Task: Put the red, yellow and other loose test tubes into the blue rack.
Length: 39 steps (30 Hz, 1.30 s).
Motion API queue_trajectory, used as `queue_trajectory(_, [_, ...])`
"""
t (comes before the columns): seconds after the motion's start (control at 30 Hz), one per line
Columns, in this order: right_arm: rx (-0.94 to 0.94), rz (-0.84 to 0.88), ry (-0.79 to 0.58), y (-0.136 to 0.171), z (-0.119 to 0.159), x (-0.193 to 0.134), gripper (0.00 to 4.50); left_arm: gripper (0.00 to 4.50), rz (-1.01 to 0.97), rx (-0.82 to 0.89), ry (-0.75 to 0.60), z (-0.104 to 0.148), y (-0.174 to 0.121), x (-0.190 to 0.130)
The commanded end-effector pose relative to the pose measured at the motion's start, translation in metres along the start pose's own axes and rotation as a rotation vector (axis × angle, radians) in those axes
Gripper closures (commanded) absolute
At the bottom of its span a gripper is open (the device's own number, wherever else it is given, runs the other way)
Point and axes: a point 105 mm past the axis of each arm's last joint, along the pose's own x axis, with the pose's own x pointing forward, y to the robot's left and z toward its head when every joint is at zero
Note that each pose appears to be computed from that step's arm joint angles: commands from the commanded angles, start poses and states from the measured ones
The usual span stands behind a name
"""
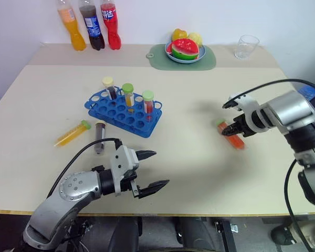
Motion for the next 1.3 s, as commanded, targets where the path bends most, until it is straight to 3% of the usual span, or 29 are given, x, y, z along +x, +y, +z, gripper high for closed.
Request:
queue_trajectory(0.03, [-0.373,0.087,-0.478,0.042,0.055,-0.029,3.74,0.00,0.198,-0.005,-0.063,0.007,0.032,-0.018])
queue_trajectory(0.1, [-0.522,0.134,-0.684,0.068,0.063,-0.040,3.74,0.00,0.315,-0.015,-0.084,0.005,0.050,-0.029])
queue_trajectory(0.23, [-0.372,0.197,-1.066,0.111,0.088,-0.037,3.74,0.00,0.622,-0.026,-0.166,0.001,0.094,-0.053])
queue_trajectory(0.43, [-0.300,0.195,-1.300,0.163,0.119,-0.010,3.74,0.00,0.723,-0.005,-0.206,-0.006,0.108,-0.061])
queue_trajectory(0.63, [-0.290,0.240,-1.323,0.196,0.132,0.022,3.74,0.00,0.749,0.002,-0.190,-0.017,0.102,-0.069])
queue_trajectory(1.0, [-0.280,0.210,-1.261,0.194,0.136,0.057,3.74,0.00,0.770,-0.010,-0.174,-0.022,0.099,-0.078])
queue_trajectory(1.3, [-0.290,0.290,-1.234,0.203,0.129,0.062,3.74,0.00,0.756,-0.014,-0.175,-0.021,0.099,-0.075])
